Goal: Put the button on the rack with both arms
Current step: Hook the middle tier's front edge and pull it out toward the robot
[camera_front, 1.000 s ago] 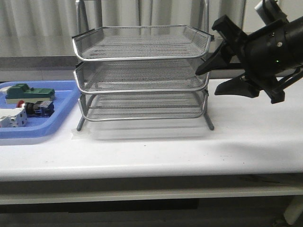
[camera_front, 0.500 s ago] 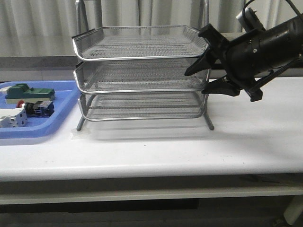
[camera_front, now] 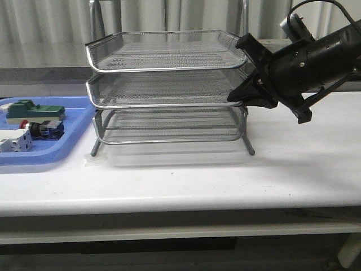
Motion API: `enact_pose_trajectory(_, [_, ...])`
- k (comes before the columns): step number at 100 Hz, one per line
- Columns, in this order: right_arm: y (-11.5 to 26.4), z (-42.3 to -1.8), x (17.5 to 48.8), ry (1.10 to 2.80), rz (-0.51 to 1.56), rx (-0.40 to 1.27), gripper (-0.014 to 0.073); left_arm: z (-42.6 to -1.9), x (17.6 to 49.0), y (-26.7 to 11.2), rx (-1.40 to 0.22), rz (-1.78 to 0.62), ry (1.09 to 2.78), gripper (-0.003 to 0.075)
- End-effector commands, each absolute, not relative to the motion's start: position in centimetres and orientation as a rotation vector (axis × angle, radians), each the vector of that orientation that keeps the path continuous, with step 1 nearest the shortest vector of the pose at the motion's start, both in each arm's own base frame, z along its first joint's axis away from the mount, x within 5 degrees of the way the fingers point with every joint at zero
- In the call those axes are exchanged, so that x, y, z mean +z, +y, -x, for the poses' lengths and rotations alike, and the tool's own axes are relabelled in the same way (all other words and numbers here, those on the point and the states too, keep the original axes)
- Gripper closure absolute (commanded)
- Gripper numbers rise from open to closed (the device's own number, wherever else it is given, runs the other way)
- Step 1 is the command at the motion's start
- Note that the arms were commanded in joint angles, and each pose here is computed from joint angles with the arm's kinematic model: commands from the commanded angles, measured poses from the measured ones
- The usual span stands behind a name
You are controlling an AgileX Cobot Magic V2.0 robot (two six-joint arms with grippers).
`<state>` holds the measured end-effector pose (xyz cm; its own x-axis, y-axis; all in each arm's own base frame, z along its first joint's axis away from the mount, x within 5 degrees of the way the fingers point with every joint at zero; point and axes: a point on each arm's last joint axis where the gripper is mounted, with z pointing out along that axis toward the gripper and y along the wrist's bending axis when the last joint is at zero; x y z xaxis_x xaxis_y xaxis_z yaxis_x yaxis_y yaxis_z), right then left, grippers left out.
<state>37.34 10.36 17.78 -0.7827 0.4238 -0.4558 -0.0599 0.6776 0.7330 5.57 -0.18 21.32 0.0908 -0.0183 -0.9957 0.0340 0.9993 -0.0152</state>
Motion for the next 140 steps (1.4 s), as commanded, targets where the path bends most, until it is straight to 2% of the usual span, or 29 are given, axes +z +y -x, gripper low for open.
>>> enact_pose_trajectory(1, [10.6, -37.5, 21.1, 2.14, -0.295, 1.147, 0.0652, -5.4, 20.7, -0.2, -0.051, -0.011, 1.407, 0.0716])
enact_pose_trajectory(27, [10.7, -36.1, 19.6, 2.2, -0.278, 1.169, 0.0652, -5.4, 20.7, -0.2, -0.051, -0.011, 1.407, 0.0716])
enact_pose_trajectory(51, [10.2, -32.5, 17.8, 2.288, -0.26, 1.129, 0.0652, -5.4, 20.7, -0.2, -0.051, -0.011, 1.407, 0.0716])
enact_pose_trajectory(81, [9.5, -28.1, 17.9, 2.321, -0.262, 1.115, 0.0652, -5.4, 20.7, -0.2, -0.051, -0.011, 1.407, 0.0716])
enact_pose_trajectory(113, [9.4, -27.2, 18.7, 2.296, -0.22, 1.115, 0.0645, -5.4, 20.7, -0.2, -0.051, -0.011, 1.407, 0.0716])
enact_pose_trajectory(125, [9.4, -27.2, 18.7, 2.296, -0.221, 1.113, 0.0545, -5.4, 20.7, -0.2, -0.051, -0.011, 1.407, 0.0716])
enact_pose_trajectory(140, [9.5, -27.0, 19.2, 2.279, -0.208, 1.125, 0.0255, -5.4, 20.7, -0.2, -0.051, -0.011, 1.407, 0.0716])
